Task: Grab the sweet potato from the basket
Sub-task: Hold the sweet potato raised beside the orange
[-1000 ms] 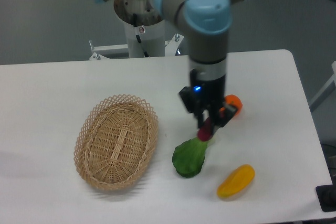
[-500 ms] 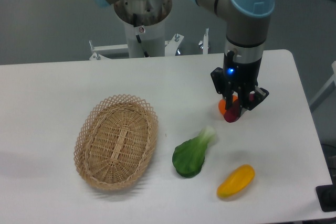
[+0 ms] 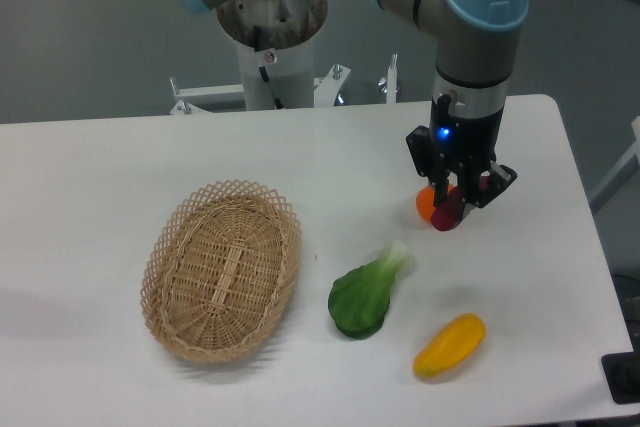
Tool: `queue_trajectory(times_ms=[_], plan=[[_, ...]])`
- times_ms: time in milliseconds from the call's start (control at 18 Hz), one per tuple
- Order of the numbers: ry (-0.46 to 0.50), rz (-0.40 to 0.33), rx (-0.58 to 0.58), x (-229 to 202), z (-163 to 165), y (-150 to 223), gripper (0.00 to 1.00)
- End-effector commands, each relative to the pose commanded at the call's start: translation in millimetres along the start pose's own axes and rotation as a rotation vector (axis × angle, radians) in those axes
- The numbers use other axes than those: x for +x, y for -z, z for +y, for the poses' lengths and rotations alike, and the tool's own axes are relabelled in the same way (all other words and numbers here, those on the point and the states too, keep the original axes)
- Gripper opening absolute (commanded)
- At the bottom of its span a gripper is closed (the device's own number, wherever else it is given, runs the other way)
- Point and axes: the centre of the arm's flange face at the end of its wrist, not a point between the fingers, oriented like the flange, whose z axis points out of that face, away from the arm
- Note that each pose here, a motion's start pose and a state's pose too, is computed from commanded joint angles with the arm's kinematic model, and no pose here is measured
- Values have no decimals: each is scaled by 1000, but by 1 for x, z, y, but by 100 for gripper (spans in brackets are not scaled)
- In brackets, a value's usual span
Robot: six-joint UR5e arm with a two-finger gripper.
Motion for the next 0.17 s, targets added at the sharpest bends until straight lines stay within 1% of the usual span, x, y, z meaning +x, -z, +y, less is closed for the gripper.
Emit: queue_trajectory(times_ms=[167], plan=[[-1,-6,2,-1,-1,2,26]])
